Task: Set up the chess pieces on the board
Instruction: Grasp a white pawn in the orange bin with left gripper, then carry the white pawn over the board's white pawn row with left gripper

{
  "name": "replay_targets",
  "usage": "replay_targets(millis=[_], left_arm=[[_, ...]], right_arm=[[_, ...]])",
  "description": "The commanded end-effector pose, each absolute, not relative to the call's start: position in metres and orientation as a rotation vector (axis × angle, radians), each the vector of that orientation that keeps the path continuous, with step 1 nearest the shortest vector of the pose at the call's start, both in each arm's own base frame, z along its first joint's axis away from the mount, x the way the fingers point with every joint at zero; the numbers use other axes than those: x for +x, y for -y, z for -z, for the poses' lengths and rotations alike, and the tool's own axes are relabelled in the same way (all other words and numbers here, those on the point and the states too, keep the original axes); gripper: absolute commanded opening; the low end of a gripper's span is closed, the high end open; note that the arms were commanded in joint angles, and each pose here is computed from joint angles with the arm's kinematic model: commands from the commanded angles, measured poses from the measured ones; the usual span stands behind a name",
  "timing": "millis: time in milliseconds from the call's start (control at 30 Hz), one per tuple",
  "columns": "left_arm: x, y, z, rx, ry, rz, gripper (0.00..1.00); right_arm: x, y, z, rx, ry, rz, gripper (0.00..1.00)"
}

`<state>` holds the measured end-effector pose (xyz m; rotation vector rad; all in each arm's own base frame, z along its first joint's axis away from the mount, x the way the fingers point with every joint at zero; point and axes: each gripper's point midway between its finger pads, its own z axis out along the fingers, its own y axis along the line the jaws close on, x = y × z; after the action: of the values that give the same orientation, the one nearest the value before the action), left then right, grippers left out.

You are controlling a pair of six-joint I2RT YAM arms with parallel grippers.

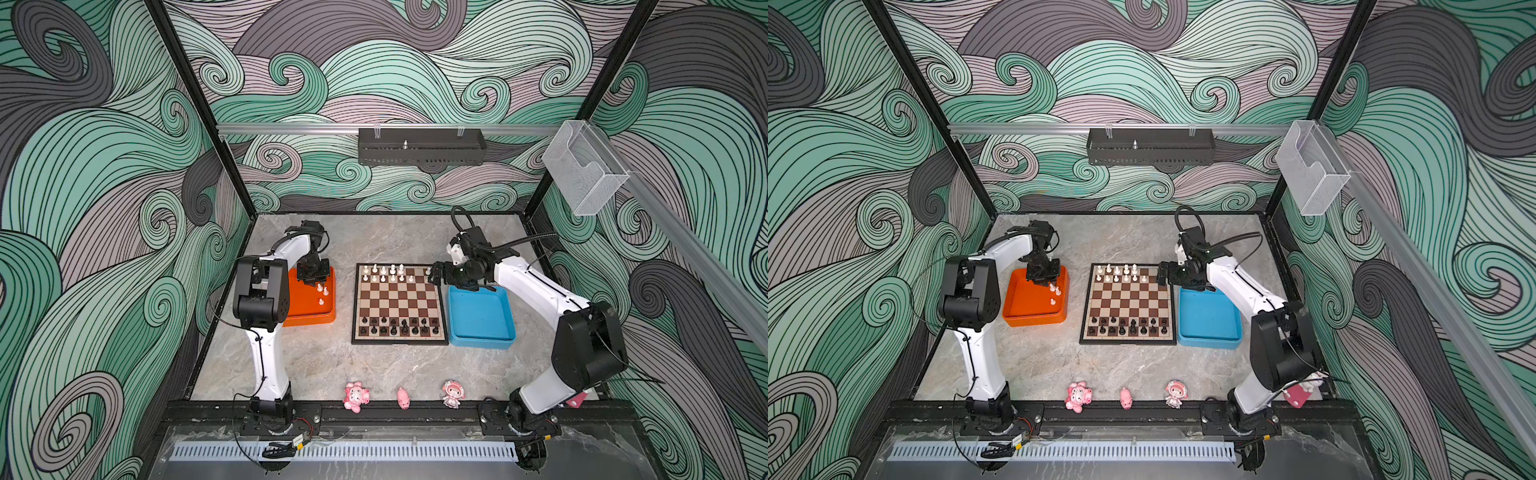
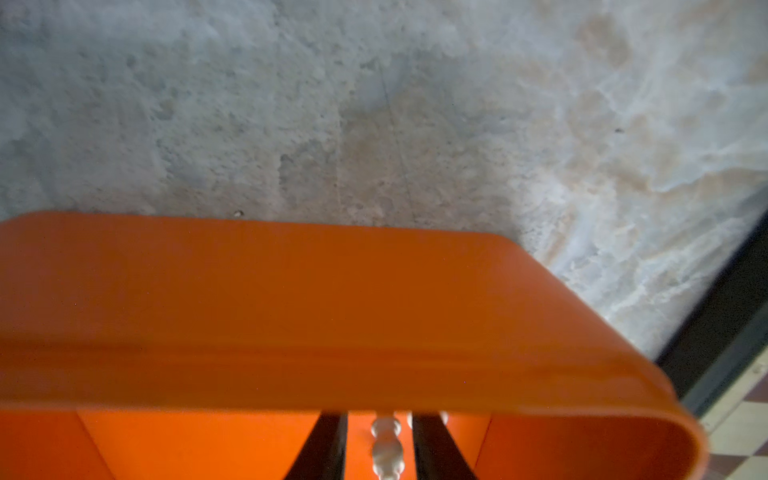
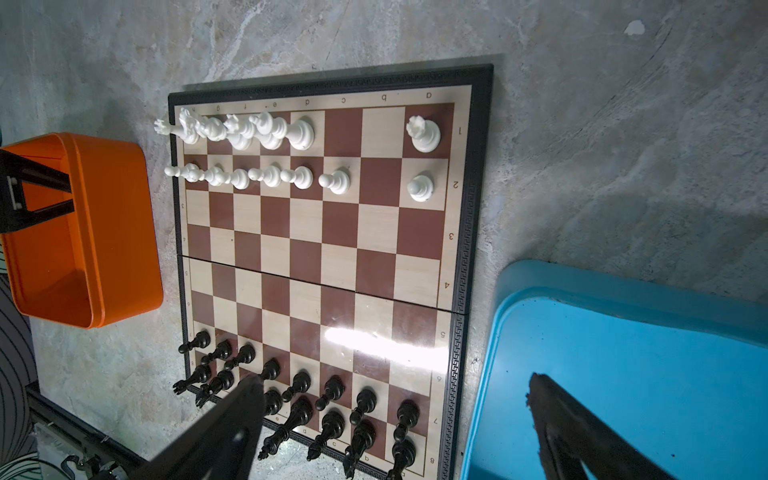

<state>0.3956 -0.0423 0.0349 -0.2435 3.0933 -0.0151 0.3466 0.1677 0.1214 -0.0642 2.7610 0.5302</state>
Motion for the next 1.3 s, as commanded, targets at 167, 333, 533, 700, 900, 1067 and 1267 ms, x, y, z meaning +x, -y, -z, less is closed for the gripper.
replay_targets(millis=[167,333,533,700,900,1067,1267], left_arm=[[0.393,0.045,-0.033,-0.186,-3.118,-0.058,0.29],[0.392,0.046,-0.029,-0.174,-3.127,-0.072,0.22],[0.392,0.046,-0.029,-0.16,-3.128,-0.083,0.17],[0.391,0.045,-0.031,-0.149,-3.124,-0.109,0.13],[0.392,0.044,-0.038,-0.135,-3.114,-0.127,0.11],[0.392,0.04,-0.054,-0.115,-3.093,-0.159,0.11],[0.393,0.041,-0.092,-0.074,-3.053,-0.157,0.11]], right_arm=[[0.345,-0.165,-0.115,-0.067,-2.774,-0.546,0.99],[0.345,-0.163,-0.115,-0.063,-2.774,-0.545,0.99],[0.344,-0.161,-0.114,-0.056,-2.776,-0.541,0.99],[0.344,-0.161,-0.116,-0.055,-2.771,-0.543,0.99],[0.344,-0.162,-0.12,-0.058,-2.76,-0.546,0.98],[0.343,-0.161,-0.122,-0.055,-2.753,-0.544,0.98],[0.343,-0.159,-0.127,-0.055,-2.74,-0.548,0.98]])
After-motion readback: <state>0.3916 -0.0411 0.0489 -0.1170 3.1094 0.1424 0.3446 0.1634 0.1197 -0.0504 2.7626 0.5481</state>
